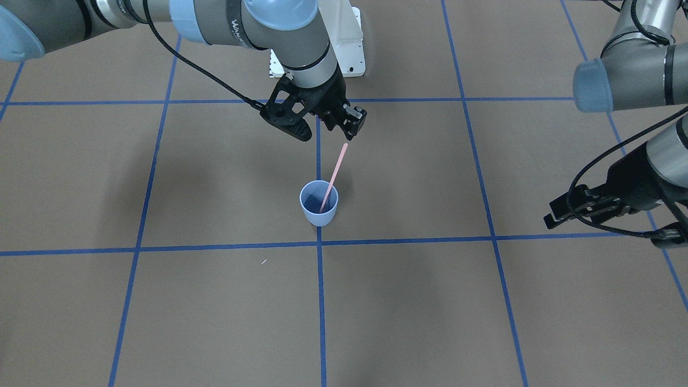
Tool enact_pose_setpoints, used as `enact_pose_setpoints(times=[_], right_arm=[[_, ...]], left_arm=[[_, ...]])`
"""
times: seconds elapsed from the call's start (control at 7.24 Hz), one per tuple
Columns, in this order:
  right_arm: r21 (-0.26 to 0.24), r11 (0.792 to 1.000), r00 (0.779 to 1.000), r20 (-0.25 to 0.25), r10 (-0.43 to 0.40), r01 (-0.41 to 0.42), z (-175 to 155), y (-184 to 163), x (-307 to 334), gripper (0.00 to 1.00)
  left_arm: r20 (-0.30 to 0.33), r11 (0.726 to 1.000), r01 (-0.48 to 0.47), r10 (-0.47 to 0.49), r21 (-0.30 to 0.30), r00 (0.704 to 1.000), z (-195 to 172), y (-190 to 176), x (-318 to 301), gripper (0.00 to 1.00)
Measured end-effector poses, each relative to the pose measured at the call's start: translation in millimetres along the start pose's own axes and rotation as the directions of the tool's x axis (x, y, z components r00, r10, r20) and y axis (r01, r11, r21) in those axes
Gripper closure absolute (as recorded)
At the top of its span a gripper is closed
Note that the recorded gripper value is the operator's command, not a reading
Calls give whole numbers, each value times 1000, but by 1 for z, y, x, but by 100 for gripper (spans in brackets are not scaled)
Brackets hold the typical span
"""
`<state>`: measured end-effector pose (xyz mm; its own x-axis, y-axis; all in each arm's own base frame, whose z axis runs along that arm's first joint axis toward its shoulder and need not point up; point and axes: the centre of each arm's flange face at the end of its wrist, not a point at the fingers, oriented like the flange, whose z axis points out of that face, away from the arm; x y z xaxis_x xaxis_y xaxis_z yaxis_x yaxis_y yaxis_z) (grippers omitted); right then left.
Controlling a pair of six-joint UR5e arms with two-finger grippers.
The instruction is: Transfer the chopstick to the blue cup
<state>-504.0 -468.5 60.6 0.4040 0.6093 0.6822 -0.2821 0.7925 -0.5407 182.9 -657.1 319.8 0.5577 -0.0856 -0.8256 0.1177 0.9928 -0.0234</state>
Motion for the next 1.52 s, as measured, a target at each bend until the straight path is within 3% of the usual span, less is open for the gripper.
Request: enact_pose_setpoints(times=[0.28,0.55,0.69,0.83,0.97,1.1,1.38,1.52], right_arm=[[29,999,998,56,-42,40,-35,-23,-5,0],[110,985,985,92,-145,135,-86,-84,16,0],[155,967,974,75,-215,201,-109,-129,48,0],[185,942,957,23,-291,282,-129,-175,88,0],[194,898,918,-63,-391,396,-144,-216,133,0],[179,845,863,-149,-483,504,-156,-251,181,0],[108,764,758,-271,-593,636,-180,-329,299,0],[65,748,726,-306,-615,661,-194,-369,362,0]], left_arm=[[1,1000,-8,8,2,1000,-1,-1,-2,2],[11,998,-54,54,22,998,-14,-9,-22,2],[27,995,-97,96,35,995,-24,-16,-52,2],[47,989,-140,138,45,989,-35,-23,-90,2],[68,985,-165,161,52,985,-47,-28,-135,2],[88,981,-185,180,53,980,-56,-30,-179,2],[138,966,-259,254,19,957,-61,-28,-279,2],[156,956,-293,290,-2,944,-60,-17,-321,2]])
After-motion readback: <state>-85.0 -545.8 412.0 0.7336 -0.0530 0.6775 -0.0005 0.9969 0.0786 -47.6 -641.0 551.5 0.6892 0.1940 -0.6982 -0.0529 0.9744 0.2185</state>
